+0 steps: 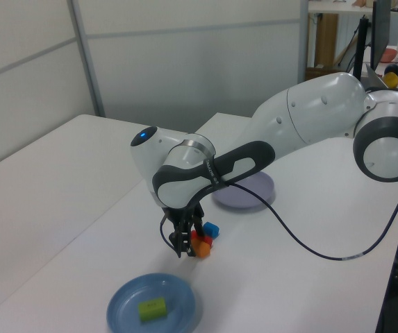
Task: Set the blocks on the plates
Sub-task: 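Move the gripper back to the orange block and grasp it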
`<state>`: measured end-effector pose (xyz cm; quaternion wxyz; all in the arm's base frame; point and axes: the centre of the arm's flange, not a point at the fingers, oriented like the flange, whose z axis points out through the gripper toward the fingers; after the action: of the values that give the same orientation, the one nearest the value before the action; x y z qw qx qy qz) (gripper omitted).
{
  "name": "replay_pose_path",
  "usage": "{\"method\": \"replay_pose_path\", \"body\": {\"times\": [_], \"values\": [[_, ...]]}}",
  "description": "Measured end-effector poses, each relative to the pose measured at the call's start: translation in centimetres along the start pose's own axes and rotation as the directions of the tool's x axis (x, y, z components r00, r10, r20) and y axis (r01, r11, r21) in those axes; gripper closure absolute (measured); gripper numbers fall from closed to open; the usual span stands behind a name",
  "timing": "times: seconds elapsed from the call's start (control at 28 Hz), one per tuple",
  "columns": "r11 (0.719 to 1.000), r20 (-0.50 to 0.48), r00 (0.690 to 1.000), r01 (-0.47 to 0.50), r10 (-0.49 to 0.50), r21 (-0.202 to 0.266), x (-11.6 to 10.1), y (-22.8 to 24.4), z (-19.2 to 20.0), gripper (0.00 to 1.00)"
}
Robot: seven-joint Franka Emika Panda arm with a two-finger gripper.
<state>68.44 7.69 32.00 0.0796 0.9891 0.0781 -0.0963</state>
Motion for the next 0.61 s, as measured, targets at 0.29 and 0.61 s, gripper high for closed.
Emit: {"method": "replay_pose_path", "body": {"times": [0.29,0.61], "values": [[1.0,0.005,1.0,0.016,-0.016,-0.002,0.0,-1.0,0.2,0.26],[0.999,0.019,0.999,0.036,-0.036,-0.003,0.0,-2.4,1.1,0.26]]}}
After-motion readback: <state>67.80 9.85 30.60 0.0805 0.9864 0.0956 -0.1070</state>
